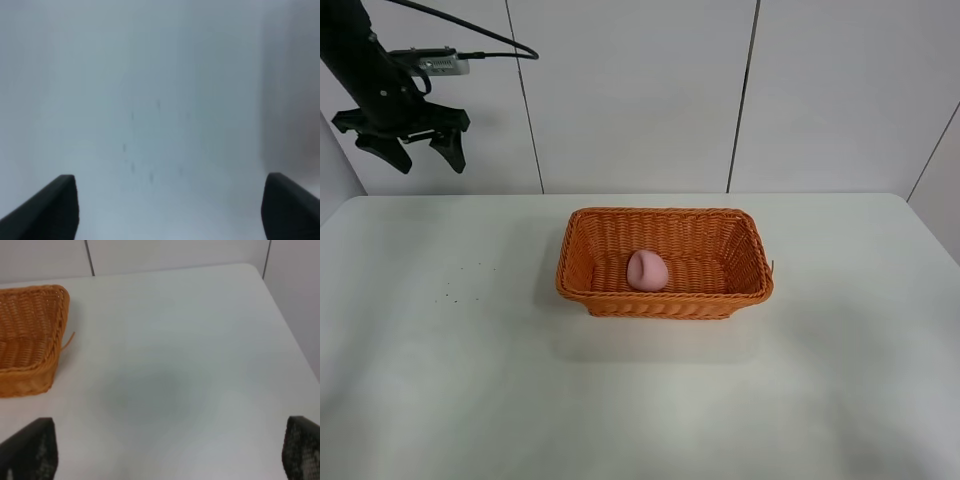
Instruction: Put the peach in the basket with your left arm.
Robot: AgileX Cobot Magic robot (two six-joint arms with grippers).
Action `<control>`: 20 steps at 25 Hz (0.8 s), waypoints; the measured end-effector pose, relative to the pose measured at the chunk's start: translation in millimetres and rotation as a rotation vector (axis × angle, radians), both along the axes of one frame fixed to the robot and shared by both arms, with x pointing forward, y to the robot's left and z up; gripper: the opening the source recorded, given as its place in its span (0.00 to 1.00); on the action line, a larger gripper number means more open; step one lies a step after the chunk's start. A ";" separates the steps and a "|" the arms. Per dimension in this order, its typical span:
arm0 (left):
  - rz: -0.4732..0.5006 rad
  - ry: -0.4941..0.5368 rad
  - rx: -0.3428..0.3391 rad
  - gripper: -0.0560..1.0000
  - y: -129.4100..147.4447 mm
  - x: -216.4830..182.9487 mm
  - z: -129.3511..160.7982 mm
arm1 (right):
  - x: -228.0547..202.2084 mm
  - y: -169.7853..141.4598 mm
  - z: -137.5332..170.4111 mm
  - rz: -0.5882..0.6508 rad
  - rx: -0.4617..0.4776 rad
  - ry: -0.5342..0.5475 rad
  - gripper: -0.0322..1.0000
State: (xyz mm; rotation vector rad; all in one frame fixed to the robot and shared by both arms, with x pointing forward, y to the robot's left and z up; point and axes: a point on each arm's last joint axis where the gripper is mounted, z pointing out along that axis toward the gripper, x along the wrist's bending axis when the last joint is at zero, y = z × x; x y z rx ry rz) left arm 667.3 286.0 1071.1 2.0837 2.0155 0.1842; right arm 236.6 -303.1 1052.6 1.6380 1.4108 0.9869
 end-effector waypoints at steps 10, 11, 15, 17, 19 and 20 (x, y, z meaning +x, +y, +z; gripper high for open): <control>0.000 0.044 -0.004 0.86 2.8 -159.2 33.6 | 0.0 0.0 0.0 0.000 0.000 0.000 0.70; 0.000 0.054 -0.003 0.86 3.5 -196.3 28.3 | 0.0 0.0 0.0 0.000 0.000 0.000 0.70; -0.001 0.069 0.020 0.86 6.8 -262.1 7.5 | 0.0 0.0 0.0 0.000 0.000 0.000 0.70; -0.002 0.082 0.053 0.86 10.3 -292.7 -10.8 | 0.0 0.0 0.0 0.000 0.000 0.000 0.70; -0.002 0.060 0.079 0.86 13.2 -318.4 -26.4 | 0.0 0.0 0.0 0.000 0.000 0.000 0.70; -0.002 0.036 0.086 0.86 14.0 -330.2 -34.0 | 0.0 0.0 0.0 0.000 0.000 0.000 0.70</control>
